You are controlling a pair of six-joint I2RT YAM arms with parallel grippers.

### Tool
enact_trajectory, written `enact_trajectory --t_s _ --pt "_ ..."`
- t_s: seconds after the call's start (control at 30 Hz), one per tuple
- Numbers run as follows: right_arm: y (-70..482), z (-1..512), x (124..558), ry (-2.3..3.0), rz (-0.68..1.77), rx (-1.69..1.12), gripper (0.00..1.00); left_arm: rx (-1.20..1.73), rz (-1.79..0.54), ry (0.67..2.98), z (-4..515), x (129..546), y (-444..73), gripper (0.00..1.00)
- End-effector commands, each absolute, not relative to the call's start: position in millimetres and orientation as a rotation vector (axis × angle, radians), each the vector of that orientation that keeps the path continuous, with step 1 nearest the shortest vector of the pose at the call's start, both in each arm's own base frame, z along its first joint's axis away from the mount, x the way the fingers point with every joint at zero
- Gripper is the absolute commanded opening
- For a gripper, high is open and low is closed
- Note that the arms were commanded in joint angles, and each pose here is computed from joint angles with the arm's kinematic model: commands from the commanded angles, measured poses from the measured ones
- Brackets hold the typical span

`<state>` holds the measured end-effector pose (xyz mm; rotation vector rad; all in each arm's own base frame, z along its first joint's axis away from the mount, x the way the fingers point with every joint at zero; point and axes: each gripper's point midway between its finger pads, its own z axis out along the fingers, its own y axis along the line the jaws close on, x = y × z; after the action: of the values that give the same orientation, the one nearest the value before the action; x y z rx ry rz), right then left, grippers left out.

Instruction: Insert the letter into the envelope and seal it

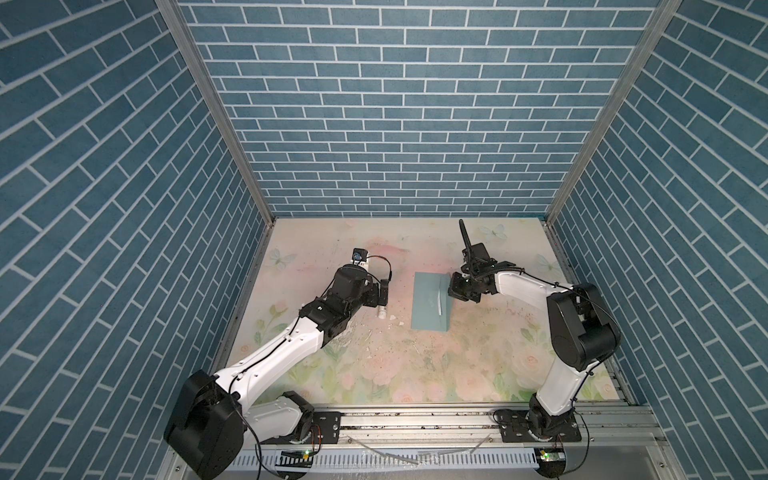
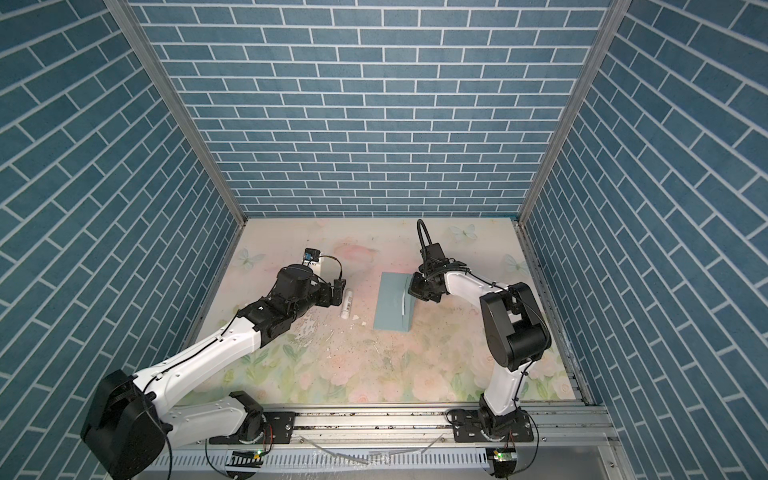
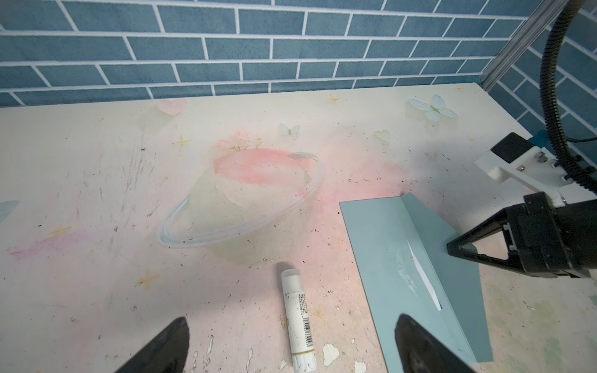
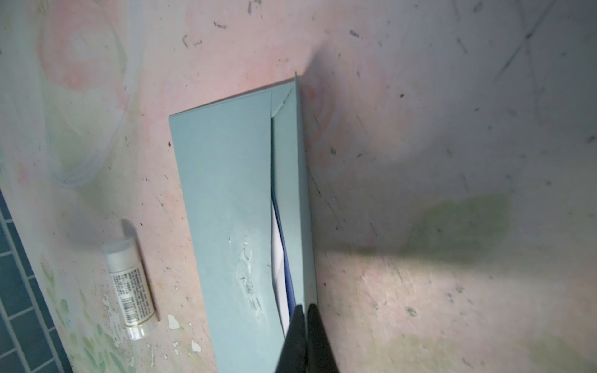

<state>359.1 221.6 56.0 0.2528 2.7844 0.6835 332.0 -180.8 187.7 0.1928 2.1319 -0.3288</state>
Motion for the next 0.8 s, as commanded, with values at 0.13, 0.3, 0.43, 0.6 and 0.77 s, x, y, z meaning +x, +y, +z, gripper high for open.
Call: enact_trajectory --t_s 0.13,0.3,0.43,0.6,0.77 --pt "213 89 377 2.402 0.906 0.738 0.00 0.216 -0.390 2.129 184 331 -189 1.00" --pt "182 104 368 2.076 0.866 1.042 0.00 0.250 -0.417 2.110 189 331 -195 1.00" --pt "175 100 352 1.964 0.840 1.202 0.00 0.292 -0.440 2.096 191 330 -201 1.00" --pt "193 90 346 1.996 0.918 1.245 0.23 0.376 -0.497 2.056 198 328 -214 1.00" --pt "200 98 340 2.077 0.913 1.109 0.65 0.504 -0.577 1.997 210 323 -233 1.00"
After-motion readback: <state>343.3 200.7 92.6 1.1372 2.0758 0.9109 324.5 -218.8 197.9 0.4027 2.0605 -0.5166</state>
